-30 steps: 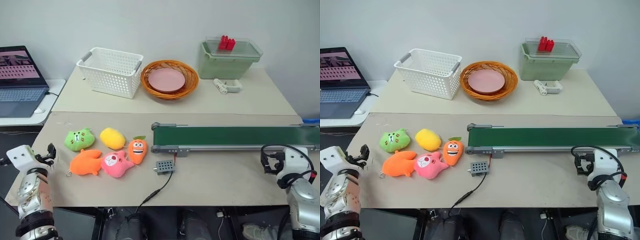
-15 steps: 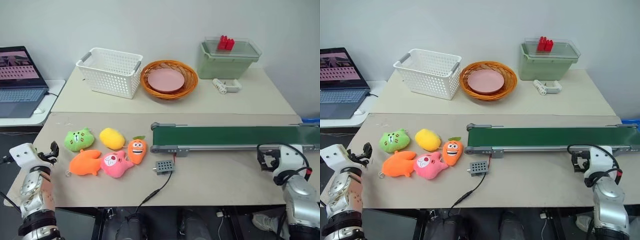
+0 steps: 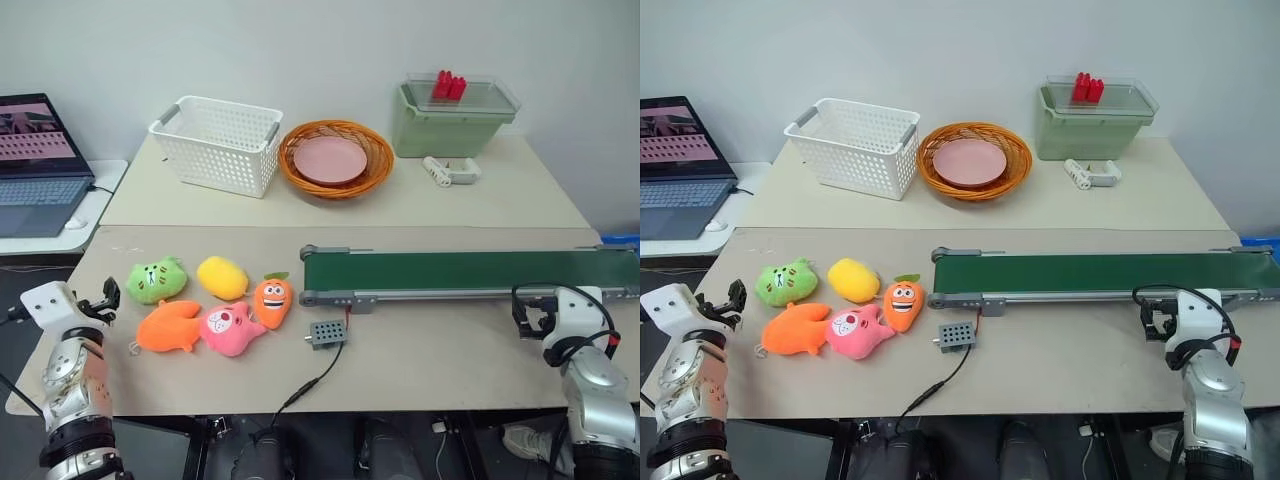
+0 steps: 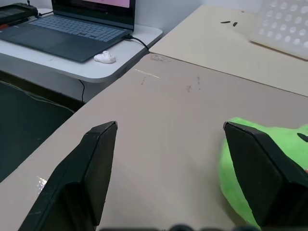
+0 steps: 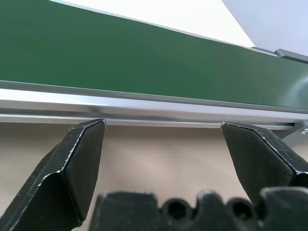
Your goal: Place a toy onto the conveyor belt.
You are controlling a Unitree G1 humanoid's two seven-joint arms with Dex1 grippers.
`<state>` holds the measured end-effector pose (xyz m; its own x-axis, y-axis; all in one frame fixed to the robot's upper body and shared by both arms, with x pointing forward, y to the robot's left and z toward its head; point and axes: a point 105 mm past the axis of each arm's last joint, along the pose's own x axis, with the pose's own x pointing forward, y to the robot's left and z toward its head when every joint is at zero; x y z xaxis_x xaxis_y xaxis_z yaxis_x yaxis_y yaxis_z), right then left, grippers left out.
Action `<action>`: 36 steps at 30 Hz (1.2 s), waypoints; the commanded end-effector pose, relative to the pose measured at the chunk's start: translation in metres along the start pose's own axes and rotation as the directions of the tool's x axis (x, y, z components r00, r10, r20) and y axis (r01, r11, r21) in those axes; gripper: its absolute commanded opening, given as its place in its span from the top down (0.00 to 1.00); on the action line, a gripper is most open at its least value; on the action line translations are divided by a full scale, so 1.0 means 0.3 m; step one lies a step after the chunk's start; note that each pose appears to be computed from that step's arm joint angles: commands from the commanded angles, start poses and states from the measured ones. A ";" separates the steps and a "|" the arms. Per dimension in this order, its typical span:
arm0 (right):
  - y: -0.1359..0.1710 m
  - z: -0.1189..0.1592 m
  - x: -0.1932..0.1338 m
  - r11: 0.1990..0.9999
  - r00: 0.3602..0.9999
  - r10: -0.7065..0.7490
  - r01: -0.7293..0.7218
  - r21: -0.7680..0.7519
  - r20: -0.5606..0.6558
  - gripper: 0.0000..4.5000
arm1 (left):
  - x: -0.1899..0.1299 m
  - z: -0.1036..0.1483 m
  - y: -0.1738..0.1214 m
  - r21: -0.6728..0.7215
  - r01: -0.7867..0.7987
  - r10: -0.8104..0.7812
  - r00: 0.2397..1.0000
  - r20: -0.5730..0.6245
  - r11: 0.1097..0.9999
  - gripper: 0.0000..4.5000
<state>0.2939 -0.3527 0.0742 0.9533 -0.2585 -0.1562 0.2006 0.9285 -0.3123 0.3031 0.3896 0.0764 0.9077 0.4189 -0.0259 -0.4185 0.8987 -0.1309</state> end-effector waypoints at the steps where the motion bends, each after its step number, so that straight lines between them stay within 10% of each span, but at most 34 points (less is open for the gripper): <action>1: -0.024 0.047 0.002 1.000 0.998 -0.026 0.027 -0.008 0.057 0.00 | 0.009 0.050 -0.024 0.003 0.028 -0.028 0.998 0.048 1.000 0.17; 36: -0.013 0.064 -0.004 1.000 0.997 -0.010 0.011 -0.010 0.072 0.00 | 0.028 0.056 -0.034 -0.007 0.049 -0.048 0.998 0.050 0.999 0.17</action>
<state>0.2943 -0.3518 0.0753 0.9547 -0.2557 -0.1522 0.1988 0.9286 -0.3134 0.3127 0.3824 0.0811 0.9253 0.3790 -0.0108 -0.3766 0.9152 -0.1433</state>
